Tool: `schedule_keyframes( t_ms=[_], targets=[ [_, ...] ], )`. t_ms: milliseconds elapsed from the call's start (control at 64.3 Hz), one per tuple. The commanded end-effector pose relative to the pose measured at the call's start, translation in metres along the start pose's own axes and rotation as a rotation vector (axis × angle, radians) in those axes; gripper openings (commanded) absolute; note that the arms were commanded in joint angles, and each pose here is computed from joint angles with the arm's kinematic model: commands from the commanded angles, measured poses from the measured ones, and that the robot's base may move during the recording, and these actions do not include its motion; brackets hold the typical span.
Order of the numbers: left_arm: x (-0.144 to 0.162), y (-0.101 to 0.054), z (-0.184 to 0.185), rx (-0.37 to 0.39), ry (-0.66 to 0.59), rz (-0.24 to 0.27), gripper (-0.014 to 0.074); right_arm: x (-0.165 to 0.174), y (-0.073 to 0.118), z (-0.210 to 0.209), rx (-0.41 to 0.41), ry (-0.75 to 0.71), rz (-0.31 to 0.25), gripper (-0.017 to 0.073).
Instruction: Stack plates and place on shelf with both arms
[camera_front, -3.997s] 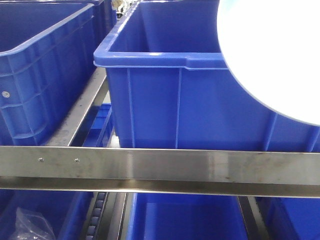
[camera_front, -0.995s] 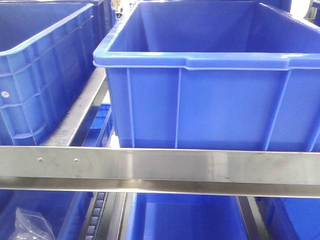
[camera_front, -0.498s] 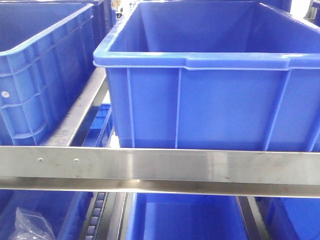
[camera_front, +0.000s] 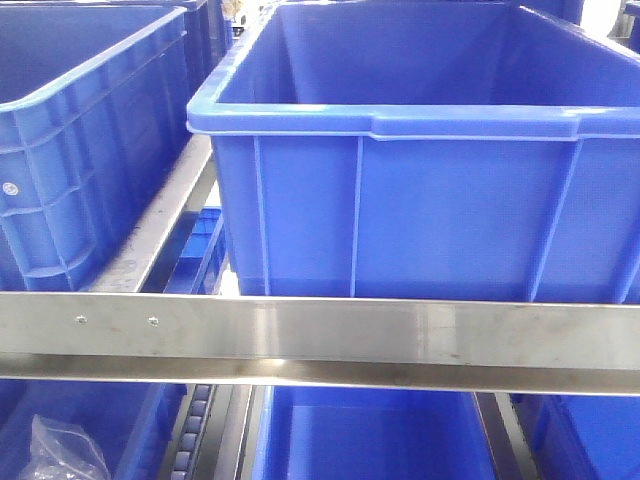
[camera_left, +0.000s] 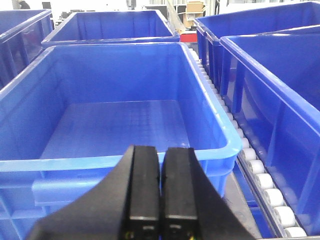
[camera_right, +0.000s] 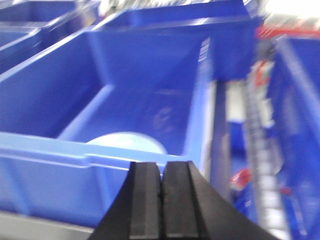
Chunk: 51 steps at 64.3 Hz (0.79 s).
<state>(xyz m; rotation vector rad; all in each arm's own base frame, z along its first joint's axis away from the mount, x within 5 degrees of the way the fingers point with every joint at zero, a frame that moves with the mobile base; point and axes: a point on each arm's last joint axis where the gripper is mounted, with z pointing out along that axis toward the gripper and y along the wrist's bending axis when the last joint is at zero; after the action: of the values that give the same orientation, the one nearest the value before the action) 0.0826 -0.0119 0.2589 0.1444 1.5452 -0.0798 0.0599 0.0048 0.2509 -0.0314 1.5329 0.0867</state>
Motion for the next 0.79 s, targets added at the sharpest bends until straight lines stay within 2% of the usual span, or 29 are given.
schedule_keyframes(
  t_ms=[0,264,622,778],
  targets=[
    [-0.017,0.002,0.001,-0.015,-0.103,-0.011,0.0082,-0.003,-0.002,-0.003,0.034,-0.12,-0.027,0.003],
    [-0.017,0.002,0.001,-0.015,-0.103,-0.011,0.0082,0.041,-0.004,-0.006,0.048,-0.071,-0.101,0.003],
    [-0.017,0.002,0.001,-0.015,-0.103,-0.011,0.0082,0.047,-0.004,-0.007,0.047,-0.039,-0.095,0.0033],
    [-0.017,0.002,0.001,-0.015,-0.103,-0.011,0.0082,0.047,-0.004,-0.007,0.046,-0.039,-0.052,0.0033]
  ],
)
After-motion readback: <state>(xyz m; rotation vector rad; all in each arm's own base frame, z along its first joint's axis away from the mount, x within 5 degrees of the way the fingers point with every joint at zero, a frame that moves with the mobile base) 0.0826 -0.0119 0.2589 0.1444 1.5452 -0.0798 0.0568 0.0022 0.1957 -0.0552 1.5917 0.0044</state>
